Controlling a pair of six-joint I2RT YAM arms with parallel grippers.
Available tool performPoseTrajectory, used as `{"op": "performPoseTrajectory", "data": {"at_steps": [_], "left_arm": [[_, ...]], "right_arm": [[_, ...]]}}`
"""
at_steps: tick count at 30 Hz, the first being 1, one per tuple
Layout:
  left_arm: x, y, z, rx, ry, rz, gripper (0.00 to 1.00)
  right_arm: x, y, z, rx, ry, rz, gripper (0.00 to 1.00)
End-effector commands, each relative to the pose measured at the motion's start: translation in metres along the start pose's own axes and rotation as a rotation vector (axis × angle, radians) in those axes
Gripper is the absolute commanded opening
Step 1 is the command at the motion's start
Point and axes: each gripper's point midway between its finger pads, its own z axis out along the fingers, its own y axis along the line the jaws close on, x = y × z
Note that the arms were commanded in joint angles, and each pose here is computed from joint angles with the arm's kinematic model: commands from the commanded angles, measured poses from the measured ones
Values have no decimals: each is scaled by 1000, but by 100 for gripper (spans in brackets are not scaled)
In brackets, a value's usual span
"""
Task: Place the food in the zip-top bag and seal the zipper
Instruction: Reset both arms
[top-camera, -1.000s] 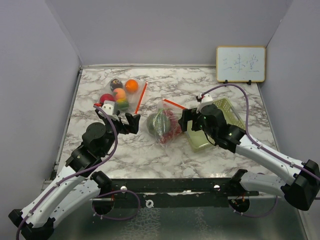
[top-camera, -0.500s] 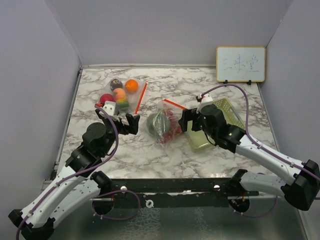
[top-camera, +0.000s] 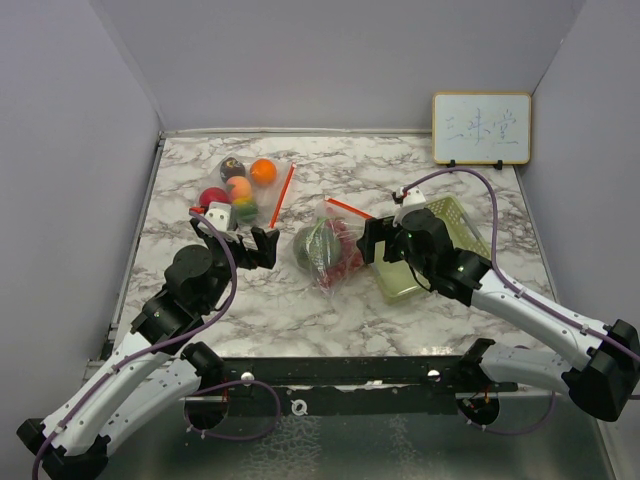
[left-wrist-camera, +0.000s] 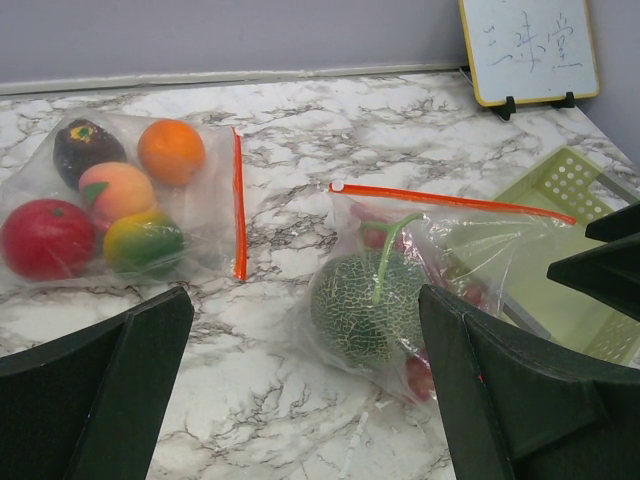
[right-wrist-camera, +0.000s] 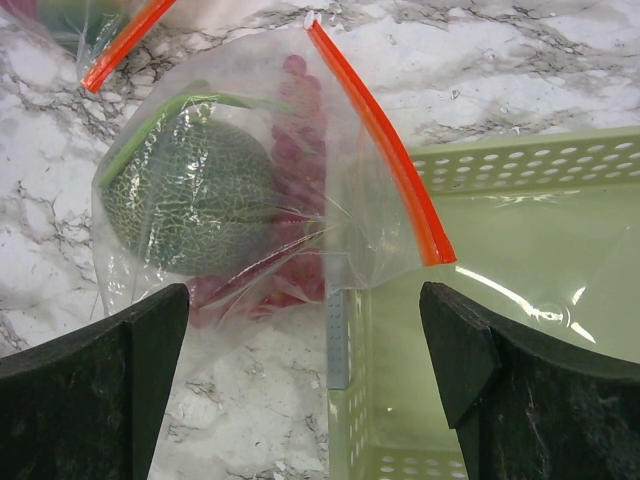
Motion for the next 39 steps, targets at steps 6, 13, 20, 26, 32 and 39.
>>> {"op": "performPoseTrajectory", "data": {"at_steps": [6,13,20,26,32,39], "left_arm": [[-12,4,-2,-25,-23,3,99],[-11,4,-2,-27,-21,4,99],[-11,6,-1,-37,-19,4,99],[-11,7,-1,-41,-21,3,99],[-9,8,0,-45,-18,10,99],[-8,8,-1,-47,-17,9,99]], "right_arm": [[-15,2,-5,-6,-43,20,100],[-14,2,-4,-6,-42,19,100],[-15,3,-5,-7,-44,17,100],[-14,3,-4,-8,-41,14,100],[-14,3,-4,-9,-41,14,100],[-12,3,-3,-8,-33,10,100]]}}
